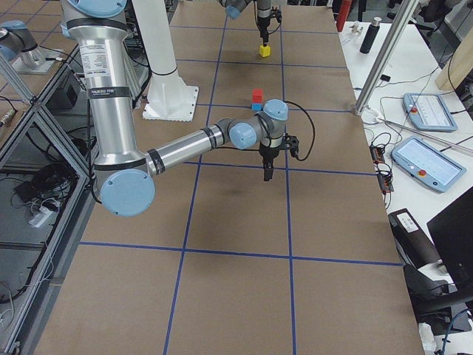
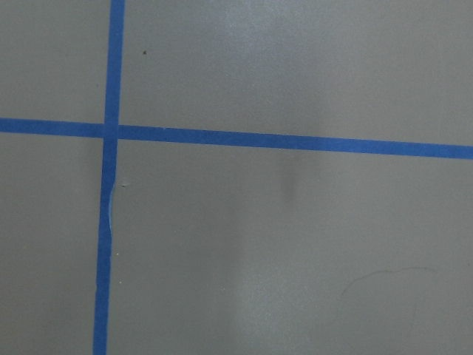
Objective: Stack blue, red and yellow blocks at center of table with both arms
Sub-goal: 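Move the left gripper to the yellow cube and close on it, then lift the yellow cube with the left gripper toward the stack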
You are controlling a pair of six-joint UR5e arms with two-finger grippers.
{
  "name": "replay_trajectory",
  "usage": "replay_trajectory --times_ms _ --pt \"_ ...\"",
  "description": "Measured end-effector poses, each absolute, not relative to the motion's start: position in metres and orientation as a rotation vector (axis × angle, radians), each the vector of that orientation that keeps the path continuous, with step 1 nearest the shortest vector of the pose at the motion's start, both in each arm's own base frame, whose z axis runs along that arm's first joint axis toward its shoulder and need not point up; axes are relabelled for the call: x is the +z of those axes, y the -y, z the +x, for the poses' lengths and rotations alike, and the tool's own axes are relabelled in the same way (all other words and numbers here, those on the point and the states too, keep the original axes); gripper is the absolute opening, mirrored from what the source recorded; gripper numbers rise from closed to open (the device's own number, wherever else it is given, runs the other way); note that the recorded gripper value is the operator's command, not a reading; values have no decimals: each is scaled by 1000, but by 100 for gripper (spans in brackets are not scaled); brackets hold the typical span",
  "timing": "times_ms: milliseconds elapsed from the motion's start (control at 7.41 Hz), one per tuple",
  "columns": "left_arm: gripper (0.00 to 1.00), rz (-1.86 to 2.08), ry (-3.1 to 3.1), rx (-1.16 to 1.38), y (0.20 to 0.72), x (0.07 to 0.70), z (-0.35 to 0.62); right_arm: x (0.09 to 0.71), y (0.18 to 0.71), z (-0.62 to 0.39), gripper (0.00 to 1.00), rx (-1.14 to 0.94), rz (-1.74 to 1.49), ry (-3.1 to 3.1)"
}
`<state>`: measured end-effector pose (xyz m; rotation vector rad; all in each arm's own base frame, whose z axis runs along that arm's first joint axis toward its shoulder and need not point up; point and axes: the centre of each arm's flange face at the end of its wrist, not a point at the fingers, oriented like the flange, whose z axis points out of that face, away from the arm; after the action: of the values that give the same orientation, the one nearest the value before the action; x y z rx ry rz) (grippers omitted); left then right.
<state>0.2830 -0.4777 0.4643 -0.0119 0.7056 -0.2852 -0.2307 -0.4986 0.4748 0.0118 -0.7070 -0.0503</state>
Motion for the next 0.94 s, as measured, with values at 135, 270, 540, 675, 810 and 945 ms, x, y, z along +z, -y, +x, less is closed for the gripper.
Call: replay_trajectory --times_ms 135,270,540,675,810,945 --pt "99 -18 -719 -326 482 477 286 474 499 -231 100 -51 13 708" --pt "99 -18 -738 -356 486 489 290 473 498 -231 100 -51 14 709" --pt "99 -22 -754 -387 490 503 296 471 498 -230 100 -53 18 712" --pt "99 -26 -752 -392 492 511 297 470 498 -230 100 -54 19 713" --pt "99 -30 -749 -395 493 518 300 470 498 -230 100 -54 20 712" --pt "94 -34 -744 -396 494 524 301 470 498 -230 100 -55 20 713"
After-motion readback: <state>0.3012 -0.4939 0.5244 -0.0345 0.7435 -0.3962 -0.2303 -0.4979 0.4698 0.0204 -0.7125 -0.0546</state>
